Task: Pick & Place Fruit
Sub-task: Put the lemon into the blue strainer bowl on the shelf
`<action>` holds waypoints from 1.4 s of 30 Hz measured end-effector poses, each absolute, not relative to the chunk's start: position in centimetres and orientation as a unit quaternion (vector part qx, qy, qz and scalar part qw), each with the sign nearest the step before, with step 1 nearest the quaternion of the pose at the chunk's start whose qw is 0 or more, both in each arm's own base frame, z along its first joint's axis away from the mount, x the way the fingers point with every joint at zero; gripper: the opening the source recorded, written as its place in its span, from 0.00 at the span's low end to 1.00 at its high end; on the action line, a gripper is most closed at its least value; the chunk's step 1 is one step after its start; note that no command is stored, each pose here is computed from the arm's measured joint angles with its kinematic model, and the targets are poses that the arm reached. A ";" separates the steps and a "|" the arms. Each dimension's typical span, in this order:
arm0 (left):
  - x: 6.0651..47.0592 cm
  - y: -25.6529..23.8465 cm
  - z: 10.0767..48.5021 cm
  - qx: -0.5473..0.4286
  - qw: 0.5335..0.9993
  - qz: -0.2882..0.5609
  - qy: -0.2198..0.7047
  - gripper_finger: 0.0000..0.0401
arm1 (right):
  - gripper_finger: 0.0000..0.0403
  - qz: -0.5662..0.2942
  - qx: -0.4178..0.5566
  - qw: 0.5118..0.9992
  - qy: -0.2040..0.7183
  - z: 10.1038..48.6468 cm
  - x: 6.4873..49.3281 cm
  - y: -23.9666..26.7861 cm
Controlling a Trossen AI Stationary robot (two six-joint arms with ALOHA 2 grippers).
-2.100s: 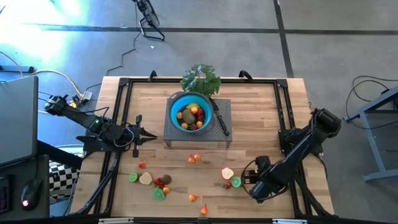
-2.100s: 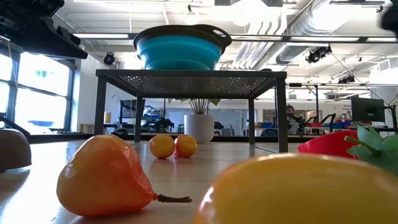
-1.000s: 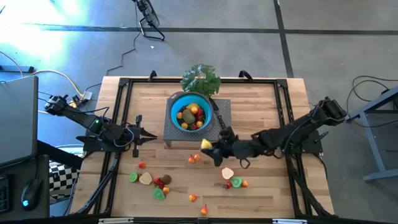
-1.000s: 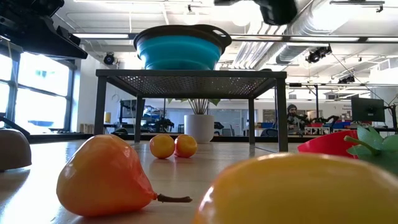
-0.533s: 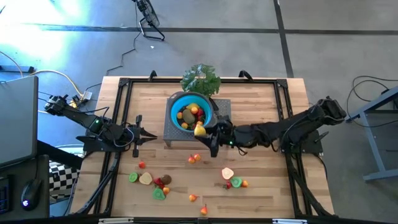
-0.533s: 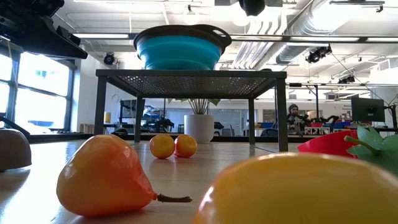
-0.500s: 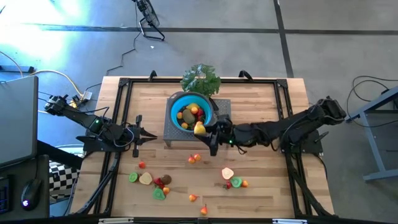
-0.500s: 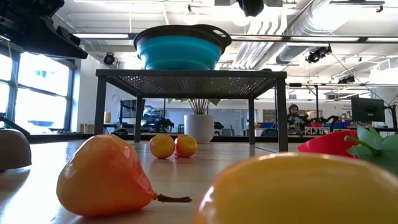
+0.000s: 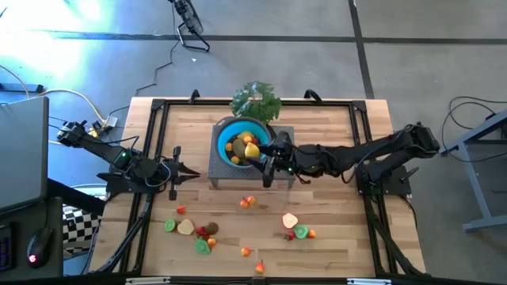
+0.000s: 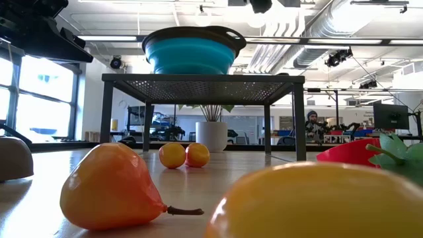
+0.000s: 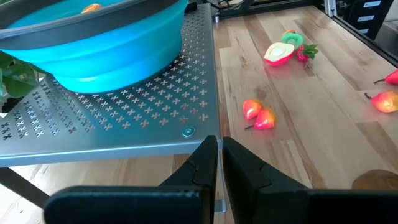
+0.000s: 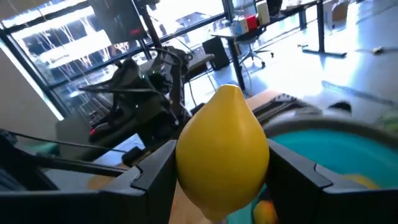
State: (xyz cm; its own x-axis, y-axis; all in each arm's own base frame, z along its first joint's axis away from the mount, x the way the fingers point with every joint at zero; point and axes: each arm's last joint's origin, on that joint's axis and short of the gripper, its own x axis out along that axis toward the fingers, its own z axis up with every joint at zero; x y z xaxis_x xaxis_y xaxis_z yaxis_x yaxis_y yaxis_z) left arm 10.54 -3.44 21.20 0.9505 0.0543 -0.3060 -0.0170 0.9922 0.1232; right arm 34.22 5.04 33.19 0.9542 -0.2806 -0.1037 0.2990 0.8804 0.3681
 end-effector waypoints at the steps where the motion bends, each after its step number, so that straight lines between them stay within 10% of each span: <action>1: 10.5 -3.4 21.2 0.060 0.986 0.018 0.157 0.05 | 0.49 -0.152 0.184 0.971 0.028 33.7 34.4 4.9; 42: 10.5 -3.4 21.1 0.063 0.984 0.018 0.163 0.05 | 0.52 -0.192 0.113 0.906 0.359 30.6 38.2 -1.5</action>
State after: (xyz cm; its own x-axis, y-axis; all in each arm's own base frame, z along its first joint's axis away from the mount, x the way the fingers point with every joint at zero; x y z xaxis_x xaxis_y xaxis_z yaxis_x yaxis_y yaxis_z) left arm 10.50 -3.42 21.07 0.9464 0.0562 -0.3181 -0.0152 0.9914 0.1297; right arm 38.24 -1.49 30.57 0.6683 -0.2666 -0.6945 0.4290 0.9008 0.0671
